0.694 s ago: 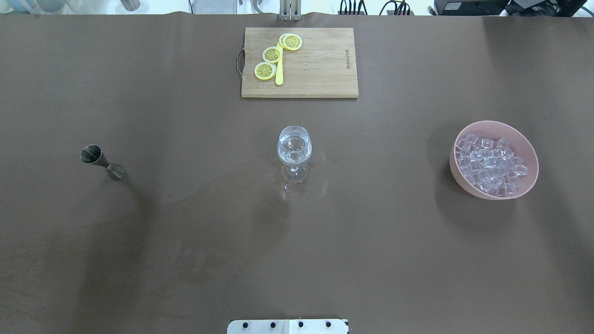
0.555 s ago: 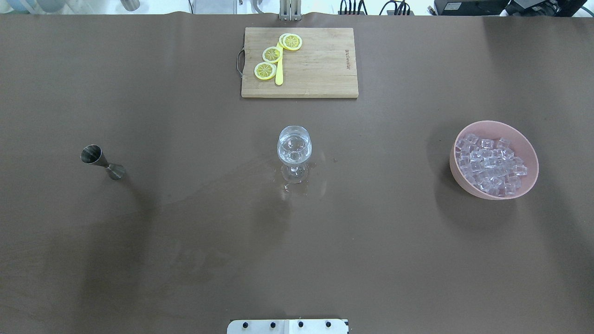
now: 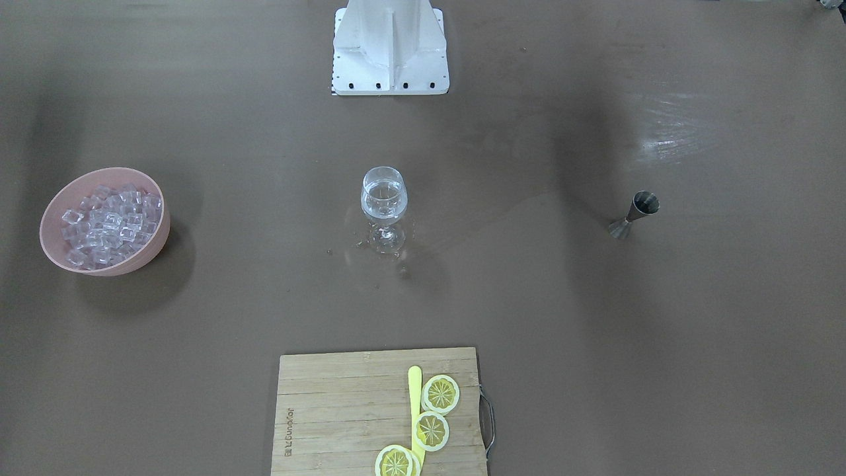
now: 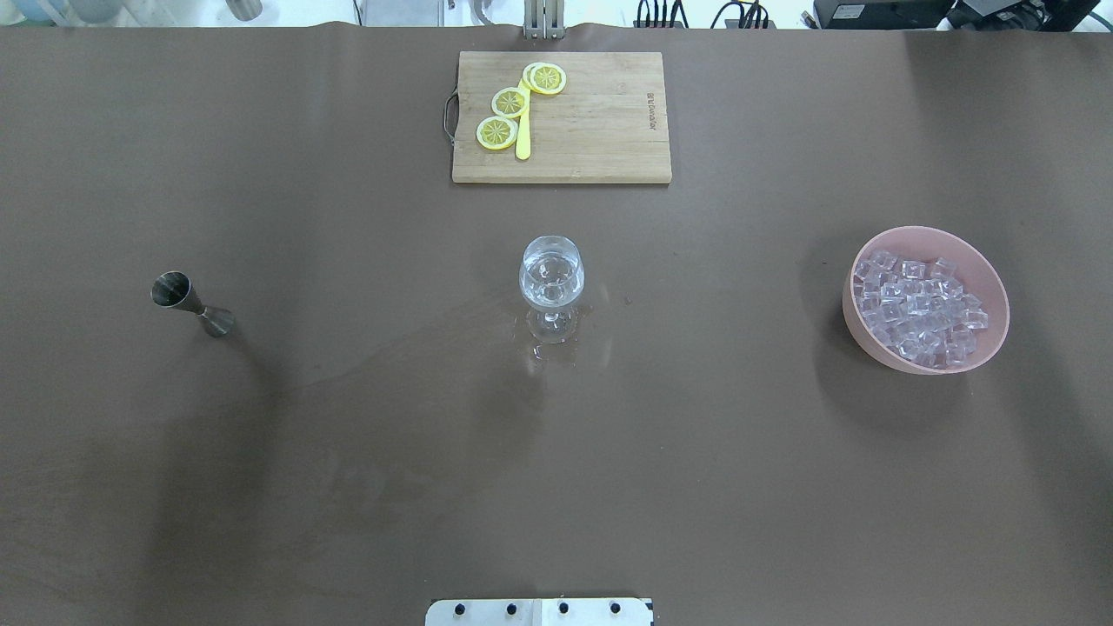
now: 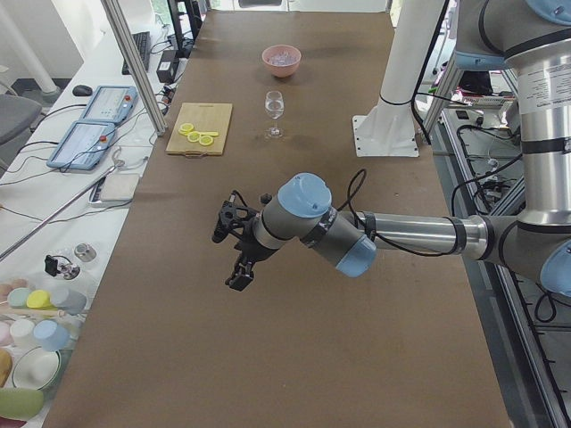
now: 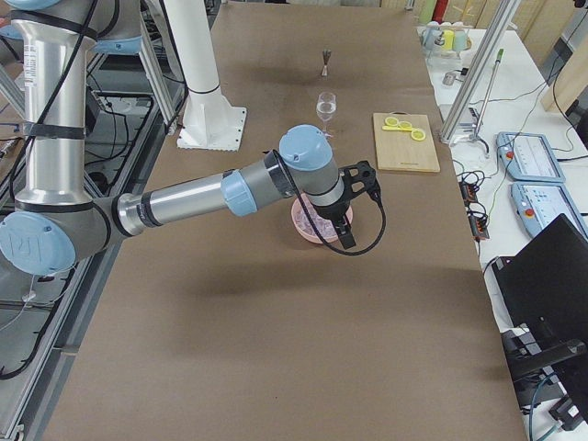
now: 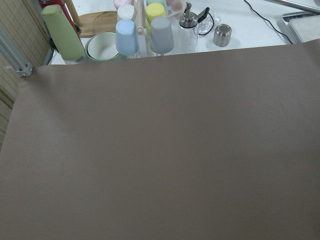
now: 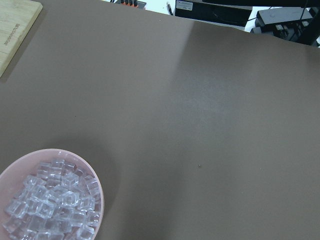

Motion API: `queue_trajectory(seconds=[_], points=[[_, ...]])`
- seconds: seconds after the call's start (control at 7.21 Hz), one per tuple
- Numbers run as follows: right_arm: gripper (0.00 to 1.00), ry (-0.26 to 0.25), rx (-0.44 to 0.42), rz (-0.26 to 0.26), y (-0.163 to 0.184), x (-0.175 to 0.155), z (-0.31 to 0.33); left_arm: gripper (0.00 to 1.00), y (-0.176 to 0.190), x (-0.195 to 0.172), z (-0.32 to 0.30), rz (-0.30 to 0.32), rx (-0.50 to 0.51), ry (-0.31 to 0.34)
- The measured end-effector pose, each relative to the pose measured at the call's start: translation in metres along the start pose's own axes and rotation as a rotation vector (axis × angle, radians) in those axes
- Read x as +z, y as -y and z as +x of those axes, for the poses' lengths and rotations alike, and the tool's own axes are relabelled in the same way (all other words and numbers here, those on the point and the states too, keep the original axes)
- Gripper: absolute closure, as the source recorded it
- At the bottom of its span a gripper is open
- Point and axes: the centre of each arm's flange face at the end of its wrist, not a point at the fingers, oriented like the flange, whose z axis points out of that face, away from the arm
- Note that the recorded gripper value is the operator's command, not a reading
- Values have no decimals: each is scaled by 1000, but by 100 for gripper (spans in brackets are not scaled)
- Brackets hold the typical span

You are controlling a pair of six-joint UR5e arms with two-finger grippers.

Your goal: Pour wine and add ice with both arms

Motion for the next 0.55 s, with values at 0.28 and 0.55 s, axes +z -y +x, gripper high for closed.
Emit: queue_trajectory(seconds=[0.28,0.55], points=[[0,39,62,-4,1,1,-4,1,-19,5,-7,48,42,-42],[0,140,125,-23,-4,9,-5,1,-42,18,-19,21,39,-118]])
